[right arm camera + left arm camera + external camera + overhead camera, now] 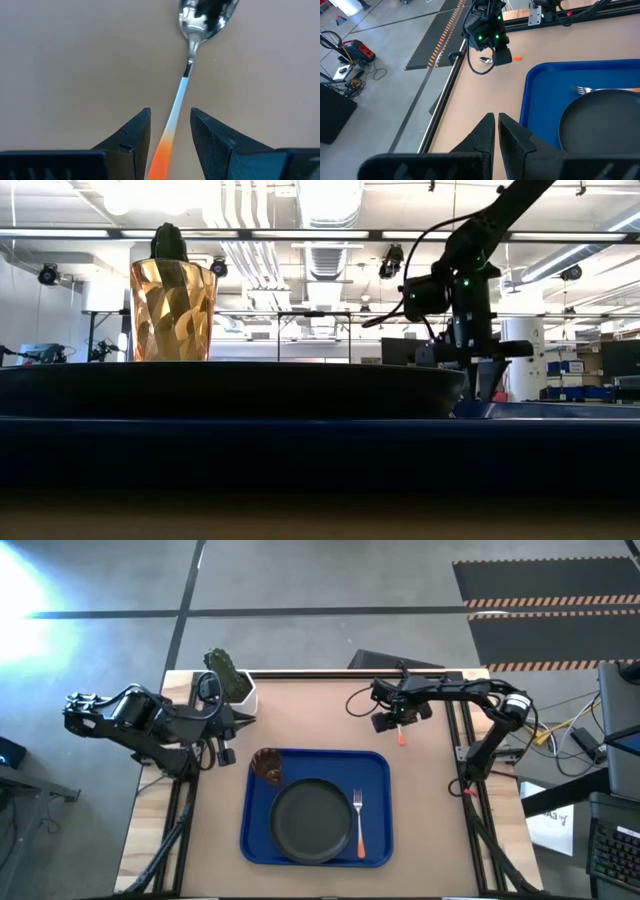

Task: Pick and place plate/cup/fork/spoon on tray
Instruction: Put the orange spoon on the blue serving tray to the right side of the orange fork

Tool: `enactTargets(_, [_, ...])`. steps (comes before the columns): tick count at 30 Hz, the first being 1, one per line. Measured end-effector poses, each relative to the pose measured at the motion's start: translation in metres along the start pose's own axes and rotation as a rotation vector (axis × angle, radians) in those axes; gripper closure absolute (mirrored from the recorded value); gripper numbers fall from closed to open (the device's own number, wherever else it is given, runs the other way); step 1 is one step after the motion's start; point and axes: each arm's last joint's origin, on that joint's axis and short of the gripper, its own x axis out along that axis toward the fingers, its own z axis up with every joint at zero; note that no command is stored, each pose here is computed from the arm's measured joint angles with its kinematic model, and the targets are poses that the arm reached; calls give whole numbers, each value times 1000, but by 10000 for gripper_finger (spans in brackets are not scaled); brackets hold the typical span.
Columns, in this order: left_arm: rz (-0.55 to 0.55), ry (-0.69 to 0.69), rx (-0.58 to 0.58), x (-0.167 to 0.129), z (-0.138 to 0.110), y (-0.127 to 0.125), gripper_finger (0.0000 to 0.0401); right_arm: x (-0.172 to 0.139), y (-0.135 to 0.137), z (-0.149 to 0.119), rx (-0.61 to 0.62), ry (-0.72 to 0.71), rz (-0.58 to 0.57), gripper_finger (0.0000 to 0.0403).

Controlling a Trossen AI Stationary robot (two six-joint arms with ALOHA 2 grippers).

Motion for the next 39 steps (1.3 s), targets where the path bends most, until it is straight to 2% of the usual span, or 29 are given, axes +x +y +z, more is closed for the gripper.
enactTargets(9, [0,1,2,0,0,0,395,14,3,2,47,21,-39,270])
enactTargets(16, [0,1,2,0,0,0,395,30,7,4,16,68,-48,281])
enactTargets(20, [0,1,2,0,0,0,395,32,8,5,3,76,-37,309])
enactTargets(25, [0,1,2,0,0,0,395,31,9,5,-39,78,-5,383])
enactTargets(30, [0,2,2,0,0,0,395,31,8,5,-44,79,-4,392])
enactTargets(36, [0,7,5,0,-1,0,395,11,6,5,-27,31,39,393])
enactTargets(39, [0,7,5,0,-1,0,395,-15,5,4,0,-27,102,394])
